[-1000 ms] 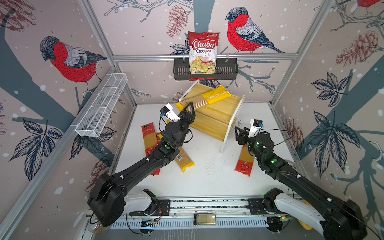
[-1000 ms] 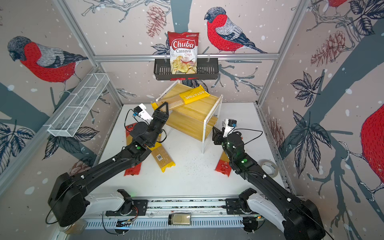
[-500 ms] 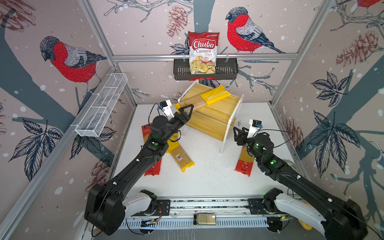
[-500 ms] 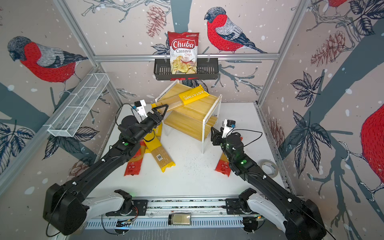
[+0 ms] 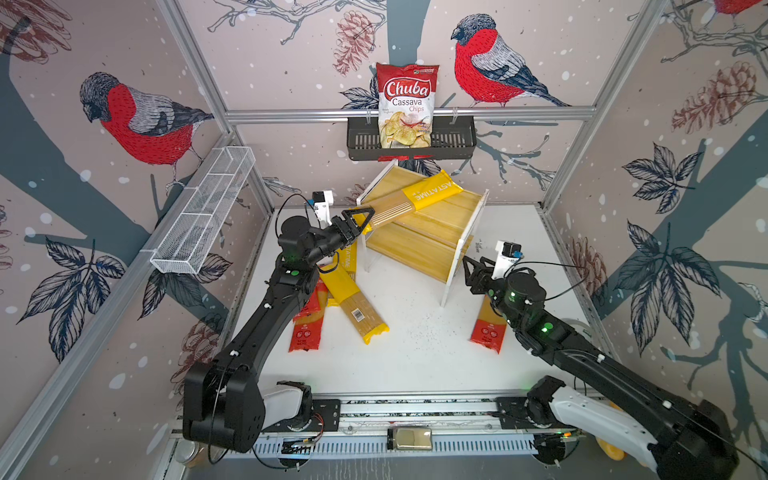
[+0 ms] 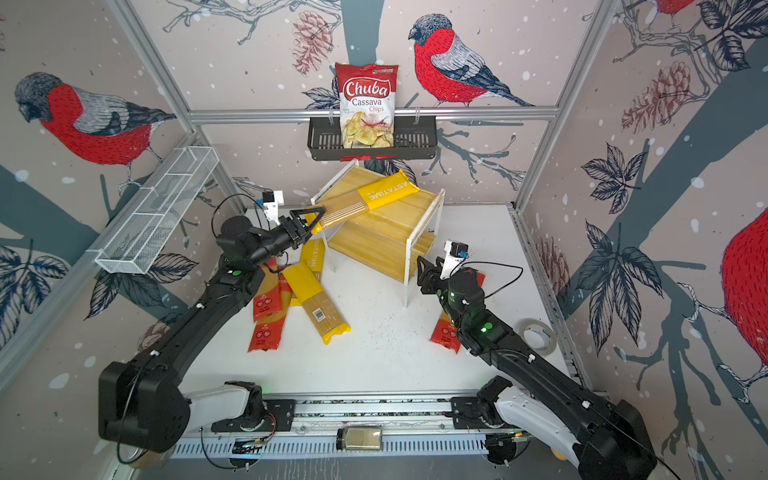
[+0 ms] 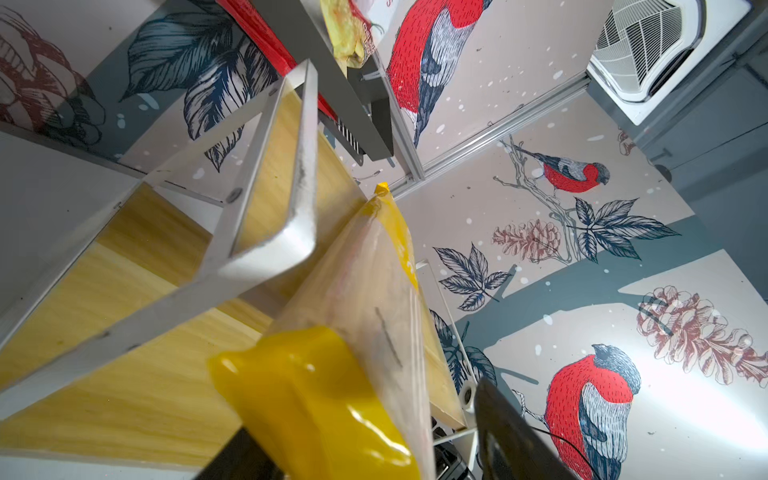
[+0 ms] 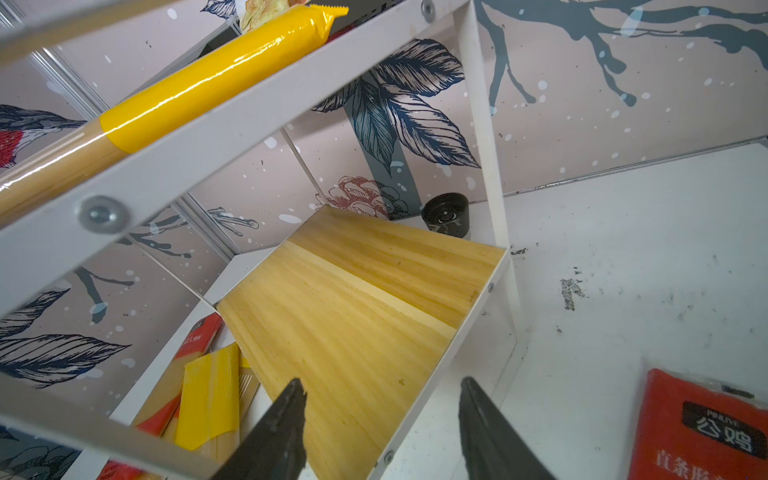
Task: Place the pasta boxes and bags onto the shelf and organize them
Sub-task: 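Lower the pack onto the top shelf and open the left gripper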
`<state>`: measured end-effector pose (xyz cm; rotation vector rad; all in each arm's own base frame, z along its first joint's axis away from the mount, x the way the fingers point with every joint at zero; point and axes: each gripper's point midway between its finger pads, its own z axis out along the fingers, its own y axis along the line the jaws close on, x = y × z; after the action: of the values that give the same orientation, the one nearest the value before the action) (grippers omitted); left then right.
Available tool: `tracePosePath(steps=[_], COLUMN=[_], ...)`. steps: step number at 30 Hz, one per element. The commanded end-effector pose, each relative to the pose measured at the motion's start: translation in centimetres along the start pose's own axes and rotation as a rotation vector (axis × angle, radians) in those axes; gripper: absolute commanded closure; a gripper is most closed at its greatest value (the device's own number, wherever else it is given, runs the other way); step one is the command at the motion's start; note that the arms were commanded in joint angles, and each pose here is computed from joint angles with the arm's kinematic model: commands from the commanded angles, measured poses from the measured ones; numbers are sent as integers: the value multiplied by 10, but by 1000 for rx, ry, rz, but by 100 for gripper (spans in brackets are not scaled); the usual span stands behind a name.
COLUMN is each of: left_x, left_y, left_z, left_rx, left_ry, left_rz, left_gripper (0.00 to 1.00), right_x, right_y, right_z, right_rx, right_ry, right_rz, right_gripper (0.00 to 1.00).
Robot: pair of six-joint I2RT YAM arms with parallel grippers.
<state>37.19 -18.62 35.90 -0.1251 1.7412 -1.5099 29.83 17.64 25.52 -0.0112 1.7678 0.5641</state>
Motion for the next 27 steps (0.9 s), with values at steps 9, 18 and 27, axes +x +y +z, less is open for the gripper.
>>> tracePosePath(steps=[9,18,27], left_x=[2,-5,-23], left_y=[-25,-40,-20], left_z=[-1,0,6], left_rx=[127,82,11], left_ry=[2,-266,-546], left_rz=[-52,-170,-348], left_gripper=[91,100,100], right_x=[-7,-9,-10], right_y=[-1,0,3], right_z=[0,-2,-9], right_rx=[28,33,39], right_ry=[-19,-29,-35], right_rz=[-2,2,14], right_gripper=[41,41,41])
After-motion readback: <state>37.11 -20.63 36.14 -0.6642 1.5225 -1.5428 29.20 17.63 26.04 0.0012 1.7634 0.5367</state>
